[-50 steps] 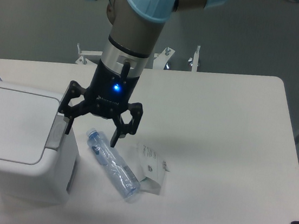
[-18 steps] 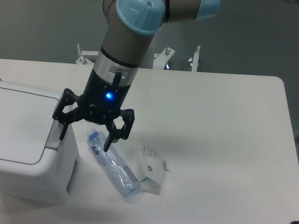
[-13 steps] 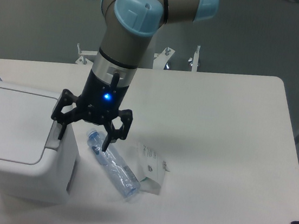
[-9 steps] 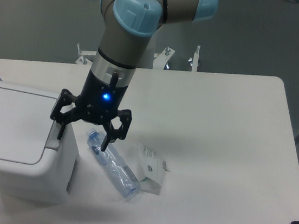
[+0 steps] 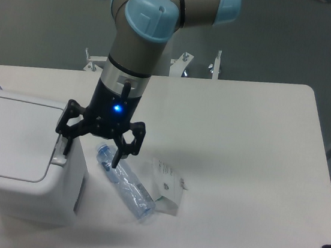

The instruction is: Open the trash can

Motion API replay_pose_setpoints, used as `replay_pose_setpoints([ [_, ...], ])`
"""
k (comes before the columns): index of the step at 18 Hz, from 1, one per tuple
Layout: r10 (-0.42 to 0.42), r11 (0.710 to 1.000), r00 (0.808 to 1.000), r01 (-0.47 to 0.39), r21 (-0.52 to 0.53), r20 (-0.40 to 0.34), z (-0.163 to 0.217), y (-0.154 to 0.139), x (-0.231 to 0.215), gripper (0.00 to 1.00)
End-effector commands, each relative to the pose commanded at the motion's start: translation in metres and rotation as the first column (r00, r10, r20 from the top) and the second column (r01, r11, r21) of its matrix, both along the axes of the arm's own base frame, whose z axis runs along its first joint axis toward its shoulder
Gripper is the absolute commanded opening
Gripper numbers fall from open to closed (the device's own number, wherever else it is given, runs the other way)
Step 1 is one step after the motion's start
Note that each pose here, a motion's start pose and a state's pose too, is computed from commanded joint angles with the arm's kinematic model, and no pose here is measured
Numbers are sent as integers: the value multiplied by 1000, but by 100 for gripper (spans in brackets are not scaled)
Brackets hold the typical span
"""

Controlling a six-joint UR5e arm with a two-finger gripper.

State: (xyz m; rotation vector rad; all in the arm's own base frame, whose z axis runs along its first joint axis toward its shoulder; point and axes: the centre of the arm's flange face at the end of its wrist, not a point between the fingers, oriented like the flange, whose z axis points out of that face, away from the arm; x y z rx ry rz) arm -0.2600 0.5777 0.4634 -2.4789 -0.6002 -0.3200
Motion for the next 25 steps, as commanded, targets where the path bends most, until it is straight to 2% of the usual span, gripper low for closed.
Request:
replay_pose_setpoints([
  [15, 7, 1000, 1000, -6, 28, -29, 18, -4, -9, 100],
  [19, 33, 999, 995, -30, 30, -94, 18, -39, -70, 100],
  [23, 37, 999, 980, -30, 40, -197, 27, -84, -137, 100],
  [25, 25, 1000, 975, -21, 18, -223, 13, -103, -164, 100],
])
